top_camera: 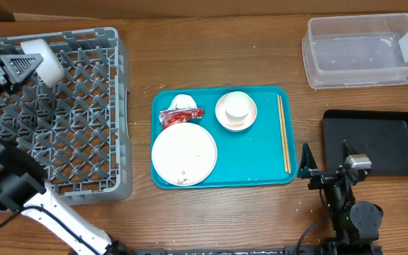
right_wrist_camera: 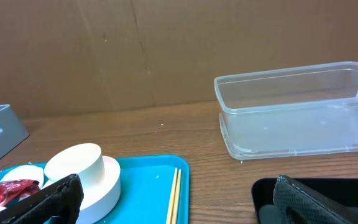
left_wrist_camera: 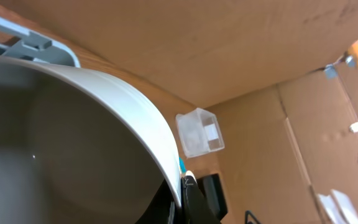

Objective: Sort waste into correct bins and load items into the dishwasher
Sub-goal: 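Lift the grey bowl and carry it to the dish rack, then lower the grey bowl into the rack and open the left gripper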

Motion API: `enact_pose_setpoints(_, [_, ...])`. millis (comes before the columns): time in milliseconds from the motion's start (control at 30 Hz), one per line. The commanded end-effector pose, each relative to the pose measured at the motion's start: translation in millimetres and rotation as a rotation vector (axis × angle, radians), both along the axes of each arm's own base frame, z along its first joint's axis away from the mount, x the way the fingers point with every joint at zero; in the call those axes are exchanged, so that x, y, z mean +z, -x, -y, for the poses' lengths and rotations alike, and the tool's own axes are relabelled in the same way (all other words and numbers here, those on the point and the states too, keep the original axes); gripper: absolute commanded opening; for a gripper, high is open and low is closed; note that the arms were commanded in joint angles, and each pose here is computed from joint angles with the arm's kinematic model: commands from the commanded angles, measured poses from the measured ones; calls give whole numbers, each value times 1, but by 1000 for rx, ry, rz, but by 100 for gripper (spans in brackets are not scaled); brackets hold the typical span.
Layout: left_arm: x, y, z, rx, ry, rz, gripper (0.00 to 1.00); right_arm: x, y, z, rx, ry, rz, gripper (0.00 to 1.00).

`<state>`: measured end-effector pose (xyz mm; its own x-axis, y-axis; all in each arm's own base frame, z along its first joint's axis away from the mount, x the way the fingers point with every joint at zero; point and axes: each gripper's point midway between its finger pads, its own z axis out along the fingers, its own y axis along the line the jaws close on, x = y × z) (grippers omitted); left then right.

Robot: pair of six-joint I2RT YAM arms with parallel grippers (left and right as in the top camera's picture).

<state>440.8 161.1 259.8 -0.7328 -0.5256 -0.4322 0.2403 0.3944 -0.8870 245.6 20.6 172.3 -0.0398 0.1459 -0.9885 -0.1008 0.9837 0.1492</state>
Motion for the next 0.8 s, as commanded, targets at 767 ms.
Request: enact_pose_setpoints(767, [-109, 2, -1, -33, 106, -228, 4, -2, 0, 1, -4, -4, 2, 100])
